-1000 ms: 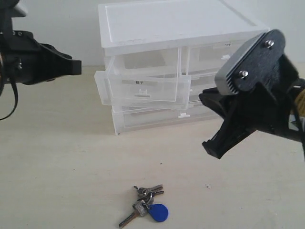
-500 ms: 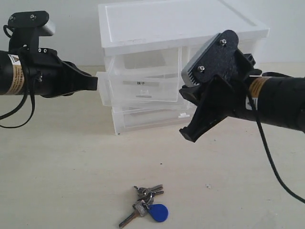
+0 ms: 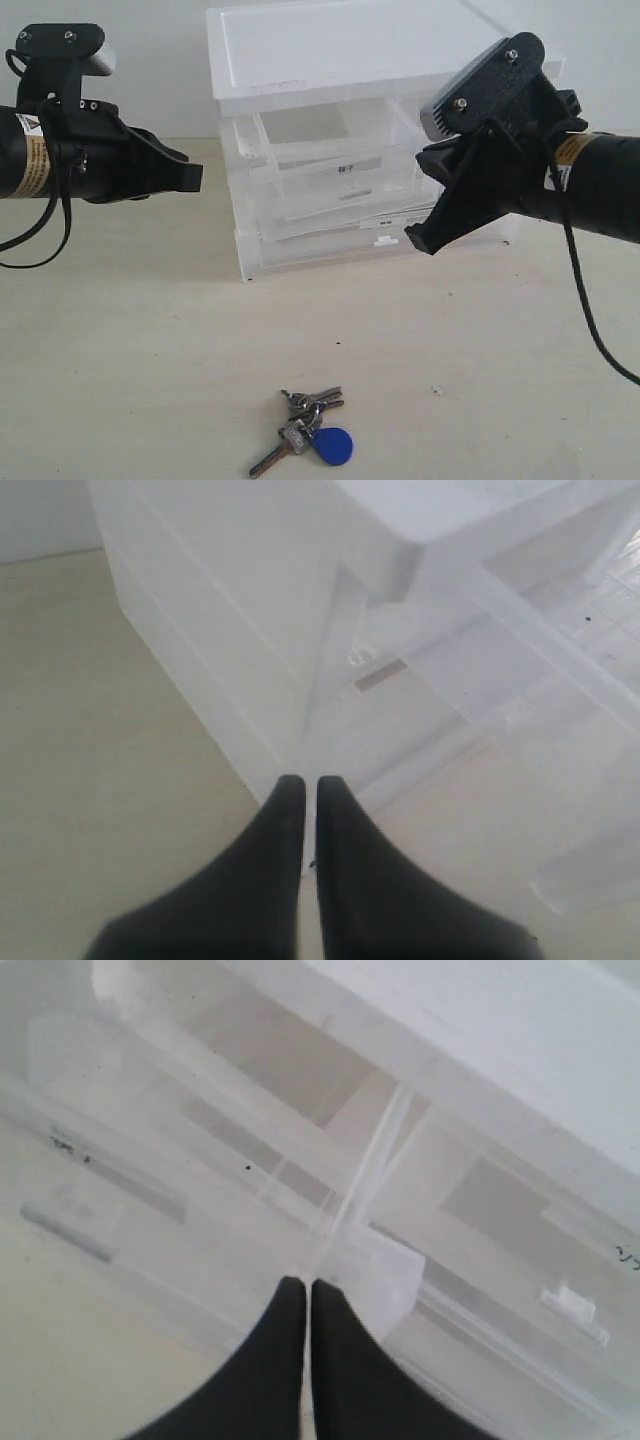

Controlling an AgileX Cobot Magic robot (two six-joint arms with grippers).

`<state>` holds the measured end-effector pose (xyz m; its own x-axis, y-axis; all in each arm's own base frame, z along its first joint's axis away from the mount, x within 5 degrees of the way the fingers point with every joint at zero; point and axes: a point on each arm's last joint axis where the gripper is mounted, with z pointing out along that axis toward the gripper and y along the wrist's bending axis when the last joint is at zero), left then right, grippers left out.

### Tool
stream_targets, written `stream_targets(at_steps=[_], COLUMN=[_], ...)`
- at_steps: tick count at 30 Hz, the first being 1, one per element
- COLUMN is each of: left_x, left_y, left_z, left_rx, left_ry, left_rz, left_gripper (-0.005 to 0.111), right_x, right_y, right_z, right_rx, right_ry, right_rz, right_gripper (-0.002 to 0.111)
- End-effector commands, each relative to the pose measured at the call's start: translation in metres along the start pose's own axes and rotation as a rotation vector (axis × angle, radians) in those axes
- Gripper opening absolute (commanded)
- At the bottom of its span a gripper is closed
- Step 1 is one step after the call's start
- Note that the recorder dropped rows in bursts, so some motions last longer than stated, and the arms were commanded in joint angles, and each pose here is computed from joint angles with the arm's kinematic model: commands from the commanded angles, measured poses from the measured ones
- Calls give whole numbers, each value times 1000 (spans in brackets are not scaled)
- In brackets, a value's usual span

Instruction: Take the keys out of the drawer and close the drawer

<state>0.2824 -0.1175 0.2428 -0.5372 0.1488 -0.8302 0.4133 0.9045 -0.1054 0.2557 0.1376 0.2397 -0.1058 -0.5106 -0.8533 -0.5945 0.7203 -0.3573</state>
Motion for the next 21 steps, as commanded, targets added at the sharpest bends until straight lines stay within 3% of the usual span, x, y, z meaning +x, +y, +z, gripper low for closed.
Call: stream_targets(at_steps=[1, 10, 21], left_x=[-3, -3, -3], left_y=[-1, -2, -3], left_z=[-1, -1, -2], left_rx=[1, 19, 22], left_ry=[-10, -6, -10], left_rz=[11, 46, 88], left_gripper=[5, 5, 5], right_x=[-1, -12, -15], right_y=[1, 12, 10], right_z=[13, 25, 55], right_rx=[0, -35, -30], right_ry=[-74, -289, -302], right_rz=[24, 63, 50], right_gripper=[0, 0, 0])
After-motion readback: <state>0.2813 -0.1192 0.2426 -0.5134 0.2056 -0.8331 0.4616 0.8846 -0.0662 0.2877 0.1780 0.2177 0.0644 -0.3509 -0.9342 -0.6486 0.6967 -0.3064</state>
